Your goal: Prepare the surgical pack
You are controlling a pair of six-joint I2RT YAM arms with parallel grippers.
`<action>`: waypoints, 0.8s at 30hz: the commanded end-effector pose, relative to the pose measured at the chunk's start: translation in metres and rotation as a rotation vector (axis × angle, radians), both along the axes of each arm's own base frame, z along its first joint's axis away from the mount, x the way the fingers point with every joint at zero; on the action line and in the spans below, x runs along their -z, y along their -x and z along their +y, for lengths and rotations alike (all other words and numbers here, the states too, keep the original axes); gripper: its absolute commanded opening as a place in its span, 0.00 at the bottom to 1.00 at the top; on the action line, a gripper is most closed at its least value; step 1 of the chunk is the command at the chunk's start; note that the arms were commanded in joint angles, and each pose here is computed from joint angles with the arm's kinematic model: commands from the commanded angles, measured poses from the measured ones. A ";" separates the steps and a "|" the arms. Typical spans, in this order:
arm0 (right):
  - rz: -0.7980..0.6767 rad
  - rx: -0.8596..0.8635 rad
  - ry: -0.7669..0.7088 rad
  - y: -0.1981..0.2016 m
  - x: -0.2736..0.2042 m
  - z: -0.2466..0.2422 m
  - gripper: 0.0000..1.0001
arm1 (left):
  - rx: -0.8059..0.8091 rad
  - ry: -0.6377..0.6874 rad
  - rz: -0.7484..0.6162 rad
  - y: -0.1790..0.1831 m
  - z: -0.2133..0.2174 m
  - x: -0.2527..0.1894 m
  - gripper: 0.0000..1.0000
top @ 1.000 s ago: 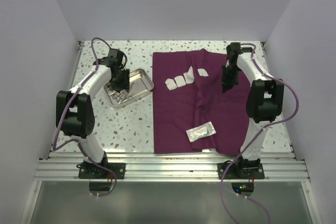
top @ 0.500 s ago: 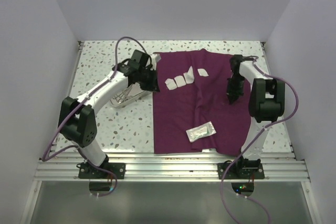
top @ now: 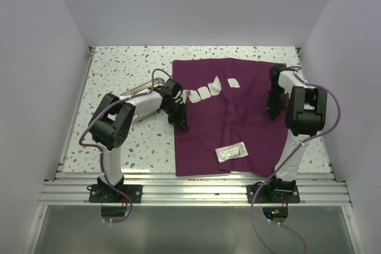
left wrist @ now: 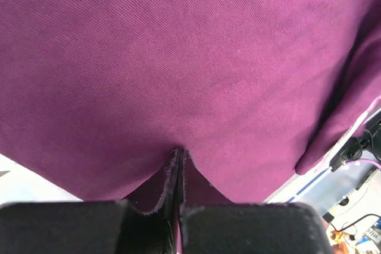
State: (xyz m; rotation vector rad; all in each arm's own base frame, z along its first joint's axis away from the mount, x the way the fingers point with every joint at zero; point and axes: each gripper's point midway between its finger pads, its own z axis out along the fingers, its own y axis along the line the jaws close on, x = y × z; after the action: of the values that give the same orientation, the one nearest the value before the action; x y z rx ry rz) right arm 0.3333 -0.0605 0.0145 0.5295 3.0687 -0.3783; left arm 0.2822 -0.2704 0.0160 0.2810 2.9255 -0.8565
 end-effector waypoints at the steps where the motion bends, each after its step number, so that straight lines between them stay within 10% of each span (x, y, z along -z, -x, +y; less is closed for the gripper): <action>1: 0.019 0.009 0.120 -0.012 0.014 -0.041 0.00 | -0.007 -0.097 -0.009 0.003 0.015 0.021 0.00; 13: -0.043 0.033 0.309 -0.061 -0.013 -0.095 0.00 | -0.013 -0.278 -0.081 -0.007 0.047 0.028 0.00; 24: -0.271 0.122 -0.174 -0.051 -0.054 0.002 0.00 | -0.008 -0.183 -0.192 -0.029 0.026 -0.030 0.00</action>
State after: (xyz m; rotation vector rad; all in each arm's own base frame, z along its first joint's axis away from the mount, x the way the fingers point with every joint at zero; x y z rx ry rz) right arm 0.3823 -0.1008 0.0401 0.6544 2.9085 -0.3623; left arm 0.2999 -0.2485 0.0194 0.3084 2.8970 -0.5705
